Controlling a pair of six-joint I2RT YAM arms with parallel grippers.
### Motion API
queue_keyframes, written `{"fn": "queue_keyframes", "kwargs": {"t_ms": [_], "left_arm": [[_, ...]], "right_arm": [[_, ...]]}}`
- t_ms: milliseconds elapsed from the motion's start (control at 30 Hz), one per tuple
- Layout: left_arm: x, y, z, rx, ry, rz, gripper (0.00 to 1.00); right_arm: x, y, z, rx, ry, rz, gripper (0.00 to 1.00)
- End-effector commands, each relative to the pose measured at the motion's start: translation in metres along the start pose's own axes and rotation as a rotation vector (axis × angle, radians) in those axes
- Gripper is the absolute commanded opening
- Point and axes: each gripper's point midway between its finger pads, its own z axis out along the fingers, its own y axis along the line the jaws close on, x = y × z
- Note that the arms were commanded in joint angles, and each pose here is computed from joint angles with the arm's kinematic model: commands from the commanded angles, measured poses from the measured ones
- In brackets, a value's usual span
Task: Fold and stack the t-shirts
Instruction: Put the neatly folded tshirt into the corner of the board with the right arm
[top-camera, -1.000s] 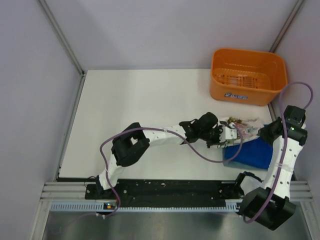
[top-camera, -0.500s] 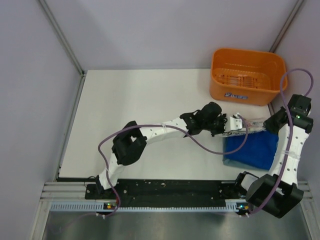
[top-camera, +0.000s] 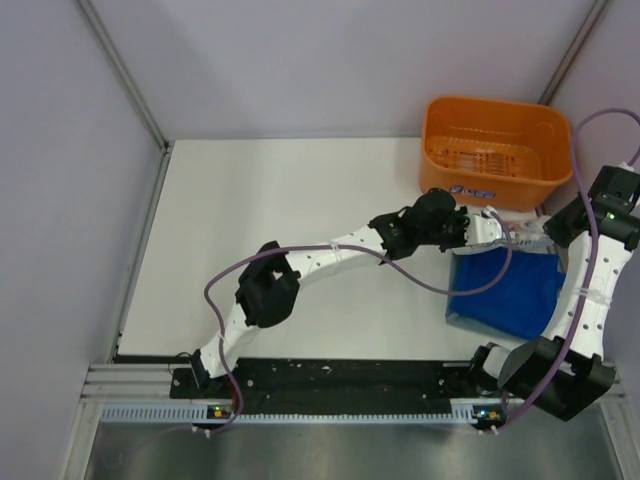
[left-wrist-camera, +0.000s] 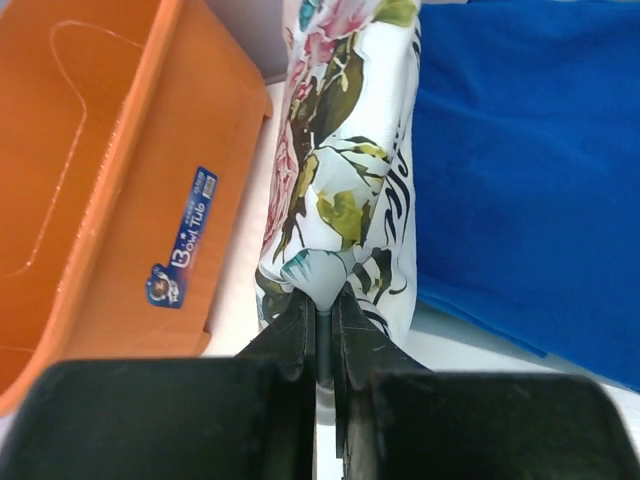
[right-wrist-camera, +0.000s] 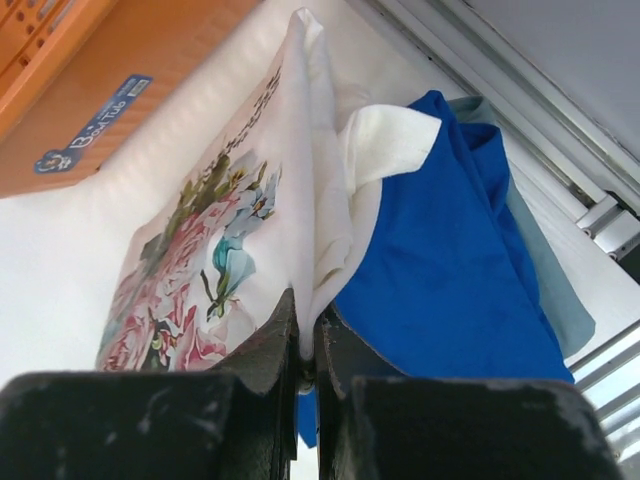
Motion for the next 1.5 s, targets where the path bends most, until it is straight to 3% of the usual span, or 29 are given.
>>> {"fn": "queue_keyframes", "kwargs": {"t_ms": [0, 233, 400, 600, 667, 767, 1000, 1133, 1167, 1200, 1233, 1300, 1367, 1433, 1467], "left_arm": [[-0.029, 0.039, -0.006, -0.114, -0.074, 0.060, 0.00], [-0.047, 0.017, -0.010, 0.025, -0.131, 0.070, 0.00], [-0.046, -0.022, -0.011, 0.169, -0.135, 0.083, 0.00], [-0.016, -0.077, -0.021, 0.388, -0.097, 0.075, 0.00], [-0.012, -0.089, -0.022, 0.426, -0.099, 0.067, 0.00], [-0.011, -0.111, -0.026, 0.500, -0.106, 0.066, 0.00], [-0.003, -0.141, -0.031, 0.581, -0.104, 0.079, 0.00], [0.005, -0.152, -0.038, 0.641, -0.108, 0.109, 0.00], [0.006, -0.157, -0.041, 0.665, -0.113, 0.117, 0.00], [0.006, -0.162, -0.045, 0.690, -0.121, 0.122, 0.00], [0.005, -0.165, -0.048, 0.710, -0.131, 0.136, 0.14], [0.002, -0.173, -0.054, 0.746, -0.139, 0.141, 0.54], [-0.001, -0.179, -0.063, 0.799, -0.149, 0.144, 0.87], [-0.011, -0.185, -0.080, 0.873, -0.180, 0.162, 0.99], [-0.016, -0.188, -0.090, 0.910, -0.187, 0.162, 0.99]], "right_arm": [[-0.039, -0.015, -0.012, 0.086, -0.154, -0.013, 0.00], [-0.033, -0.047, -0.037, 0.216, -0.214, -0.050, 0.00], [-0.010, -0.060, -0.023, 0.244, -0.142, -0.138, 0.00], [0.017, -0.089, -0.013, 0.332, -0.077, -0.314, 0.00], [0.024, -0.111, -0.007, 0.441, -0.053, -0.380, 0.00], [0.025, -0.103, -0.003, 0.372, -0.034, -0.440, 0.00], [0.026, -0.121, -0.008, 0.465, 0.004, -0.480, 0.00], [0.032, -0.143, -0.016, 0.575, 0.006, -0.540, 0.16], [0.032, -0.149, -0.020, 0.615, -0.004, -0.541, 0.24], [0.031, -0.156, -0.025, 0.658, -0.018, -0.538, 0.37], [0.029, -0.163, -0.031, 0.713, -0.039, -0.537, 0.51], [0.024, -0.176, -0.043, 0.807, -0.095, -0.532, 0.69], [0.017, -0.183, -0.054, 0.854, -0.153, -0.524, 0.73], [0.004, -0.179, -0.063, 0.849, -0.235, -0.505, 0.74], [-0.001, -0.172, -0.063, 0.809, -0.266, -0.498, 0.74]]}}
